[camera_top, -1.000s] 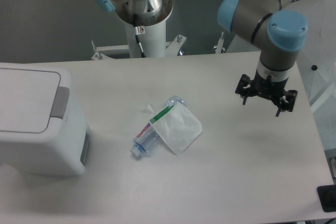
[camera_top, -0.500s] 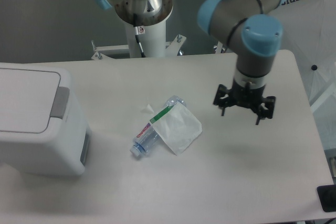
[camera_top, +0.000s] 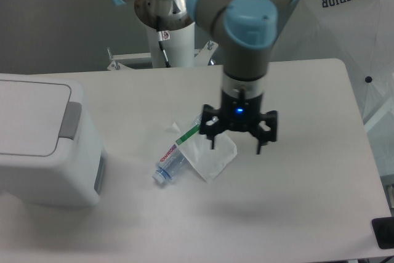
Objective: Open the trash can
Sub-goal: 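Move the open gripper across the table toward the trash can lid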
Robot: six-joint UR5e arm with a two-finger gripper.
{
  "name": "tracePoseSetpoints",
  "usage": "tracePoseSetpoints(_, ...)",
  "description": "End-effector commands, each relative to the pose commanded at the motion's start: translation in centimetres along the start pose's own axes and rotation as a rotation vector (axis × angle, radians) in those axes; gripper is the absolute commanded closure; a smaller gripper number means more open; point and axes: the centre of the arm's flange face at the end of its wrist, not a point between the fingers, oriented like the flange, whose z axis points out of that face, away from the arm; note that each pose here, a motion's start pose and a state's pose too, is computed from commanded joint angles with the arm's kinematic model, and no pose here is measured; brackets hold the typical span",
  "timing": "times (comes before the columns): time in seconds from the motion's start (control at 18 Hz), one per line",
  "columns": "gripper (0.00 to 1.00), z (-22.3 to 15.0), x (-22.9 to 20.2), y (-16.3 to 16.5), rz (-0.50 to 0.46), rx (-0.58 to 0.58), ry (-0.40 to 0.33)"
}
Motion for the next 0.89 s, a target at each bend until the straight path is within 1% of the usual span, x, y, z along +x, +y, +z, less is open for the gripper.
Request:
tracePoseSetpoints(0.17,0.00,-2.6,3.6,-0.4,-0.013,0.054,0.039)
tracePoseSetpoints(0.33,0.00,-4.2,6.6,-0.6,-0.012,0.080,0.054)
tracePoseSetpoints(0.56,0.00,-3.6,10.6,-0.6,0.035,0.069,0.081)
tracePoseSetpoints(0.78,0.00,-3.5,14.3,-0.6,0.039,0.059,0.106)
tracePoseSetpoints(0.89,0.00,-3.9,15.3,-0.3,0.050,0.060,0.109)
